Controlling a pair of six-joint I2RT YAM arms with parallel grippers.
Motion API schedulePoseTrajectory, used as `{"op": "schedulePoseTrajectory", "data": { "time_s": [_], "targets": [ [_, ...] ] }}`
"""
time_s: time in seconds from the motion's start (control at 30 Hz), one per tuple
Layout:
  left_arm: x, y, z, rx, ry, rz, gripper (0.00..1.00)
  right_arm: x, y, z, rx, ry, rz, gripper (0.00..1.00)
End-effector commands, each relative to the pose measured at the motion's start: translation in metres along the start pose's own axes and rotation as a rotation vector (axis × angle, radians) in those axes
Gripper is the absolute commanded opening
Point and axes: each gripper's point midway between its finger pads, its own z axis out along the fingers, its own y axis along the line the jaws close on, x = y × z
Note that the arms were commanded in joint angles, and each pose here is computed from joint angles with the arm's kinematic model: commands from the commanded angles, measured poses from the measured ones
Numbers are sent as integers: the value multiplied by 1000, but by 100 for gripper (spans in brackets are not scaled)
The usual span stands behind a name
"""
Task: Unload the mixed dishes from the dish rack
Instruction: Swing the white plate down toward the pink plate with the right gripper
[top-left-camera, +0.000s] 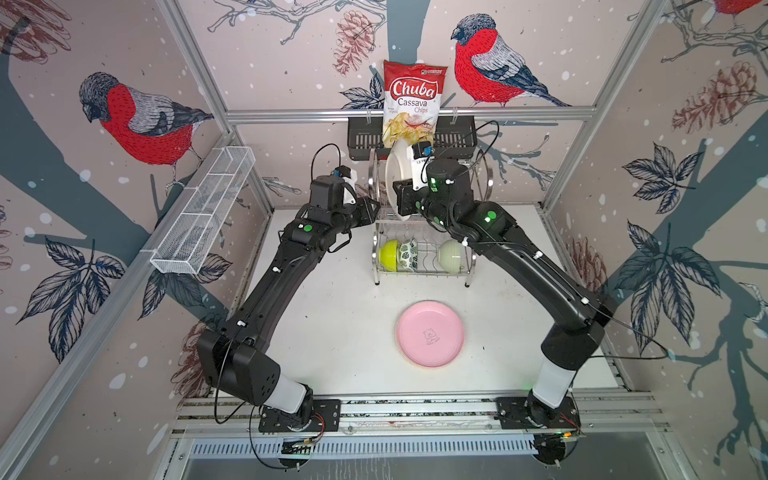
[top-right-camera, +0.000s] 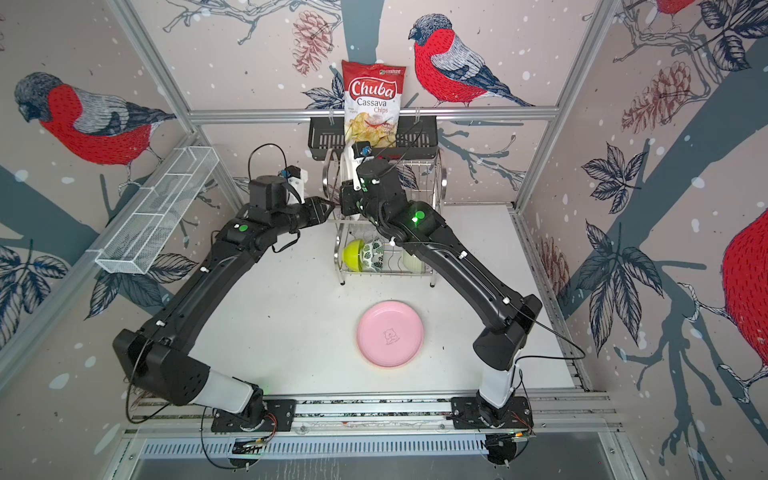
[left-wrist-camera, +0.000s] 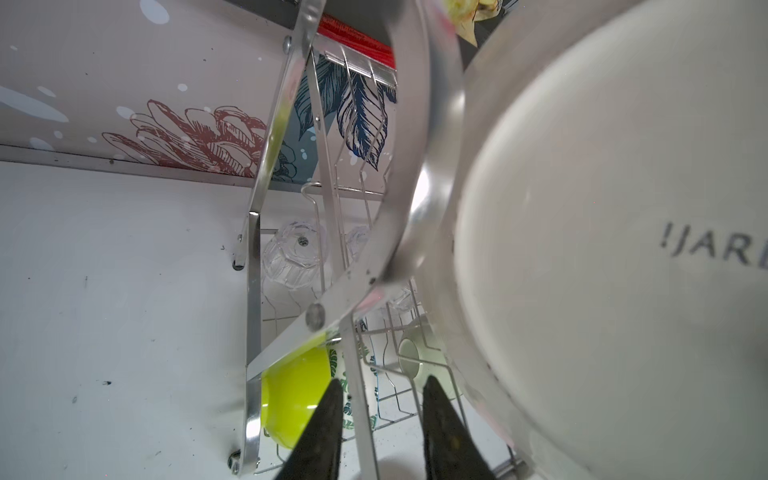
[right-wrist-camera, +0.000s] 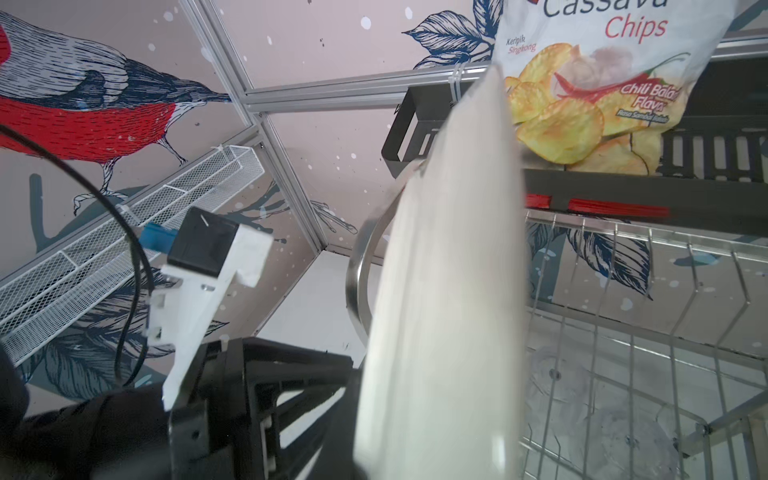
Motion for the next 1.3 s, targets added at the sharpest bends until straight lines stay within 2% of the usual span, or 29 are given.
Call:
{"op": "schedulePoseTrajectory", "data": {
  "time_s": [0.0,0.3,0.63,0.83,1.0,1.03,1.27],
  "targets": [
    [-9,-6,-9,6,-23,3,34,-44,3,-28,-3,-160,18,14],
    [-16,-8,-27,-22,-47,-4,51,-42,6,-100,-8,-232,20,14],
    [9,3,-52,-97,35,19,72,9,14,-171,-30,-210,36,13],
    [23,0,-71,-100,96,39,84,64,22,-178,3,-129,-26,13],
    [51,-7,-72,-39,211,25,91,106,32,-168,53,-45,-153,13],
    [58,-10,-72,-18,235,18,97,115,35,-166,59,-28,-184,12],
    [90,-13,-75,25,334,-5,97,167,43,-151,97,65,-366,11]
  ]
}}
